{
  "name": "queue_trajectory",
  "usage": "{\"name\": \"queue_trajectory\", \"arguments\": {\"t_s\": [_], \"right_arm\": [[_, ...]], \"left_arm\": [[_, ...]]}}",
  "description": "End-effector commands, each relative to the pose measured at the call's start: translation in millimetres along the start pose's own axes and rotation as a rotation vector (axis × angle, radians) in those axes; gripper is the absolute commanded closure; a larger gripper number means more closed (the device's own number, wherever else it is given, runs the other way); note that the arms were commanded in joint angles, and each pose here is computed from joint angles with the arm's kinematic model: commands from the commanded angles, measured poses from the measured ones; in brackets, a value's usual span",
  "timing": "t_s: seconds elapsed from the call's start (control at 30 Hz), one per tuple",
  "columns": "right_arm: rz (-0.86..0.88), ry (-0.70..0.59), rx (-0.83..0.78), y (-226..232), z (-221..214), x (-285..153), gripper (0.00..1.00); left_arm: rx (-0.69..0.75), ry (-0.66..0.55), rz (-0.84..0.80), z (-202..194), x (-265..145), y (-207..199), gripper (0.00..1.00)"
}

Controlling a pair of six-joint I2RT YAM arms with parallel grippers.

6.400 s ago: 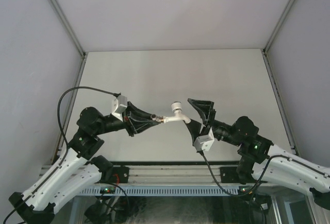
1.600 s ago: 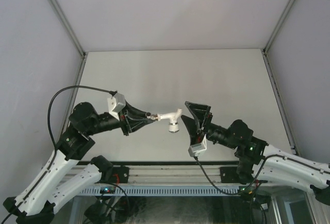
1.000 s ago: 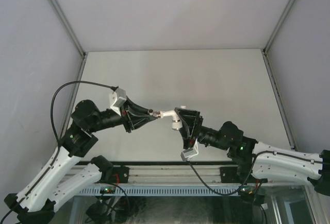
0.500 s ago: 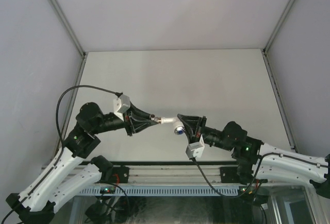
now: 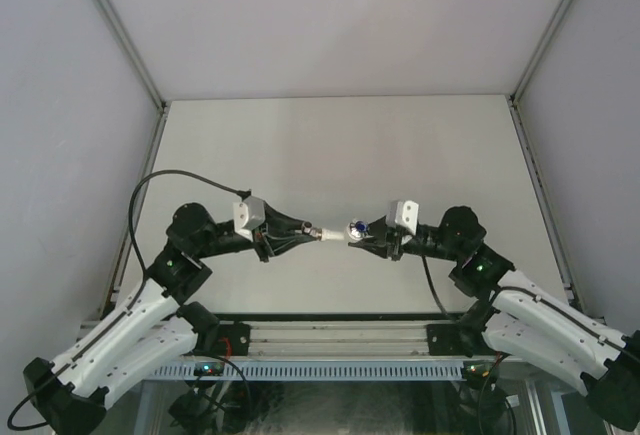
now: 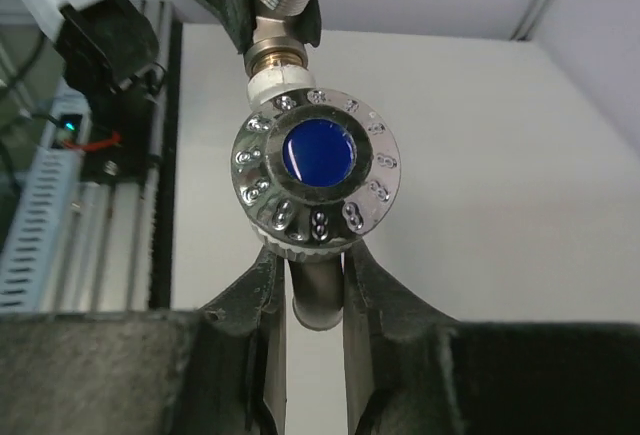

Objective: Install the water faucets

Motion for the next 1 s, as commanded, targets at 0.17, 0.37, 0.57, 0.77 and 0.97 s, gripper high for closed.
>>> {"name": "queue_trajectory", "arguments": {"t_s": [0.17, 0.37, 0.57, 0.77, 0.97], "right_arm": [[0.147, -0.212, 0.892, -4.2, 75.1, -1.2, 1.00], [0.168, -0.175, 1.124, -12.1, 83.8, -2.6, 1.00], [0.111, -0.177, 1.115, -20.6, 85.1, -6.3, 0.64], [-0.067, -0.216, 0.917, -26.0, 83.0, -14.7, 0.31], [-0.225, -0.207, 0.766, -32.1, 75.8, -24.2, 0.21]], "left_arm": [[0.233, -0.051, 0.051, 8.3, 10.4, 22.9, 1.00], [0.213, -0.028, 0.001, 4.9, 9.3, 17.2, 1.00], [0.125, -0.041, 0.022, 4.2, 8.5, 14.5, 1.00], [0.065, -0.064, 0.022, 10.3, 10.3, 12.8, 1.00], [0.058, -0.087, 0.049, 15.8, 10.5, 14.5, 1.00]]}}
Point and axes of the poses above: each gripper's point midway between its finger pads, its own x axis out along the fingers, its own y axis along the line the jaws close on, z = x × y, the point moved 8 cm from there along -x, back along the fingers
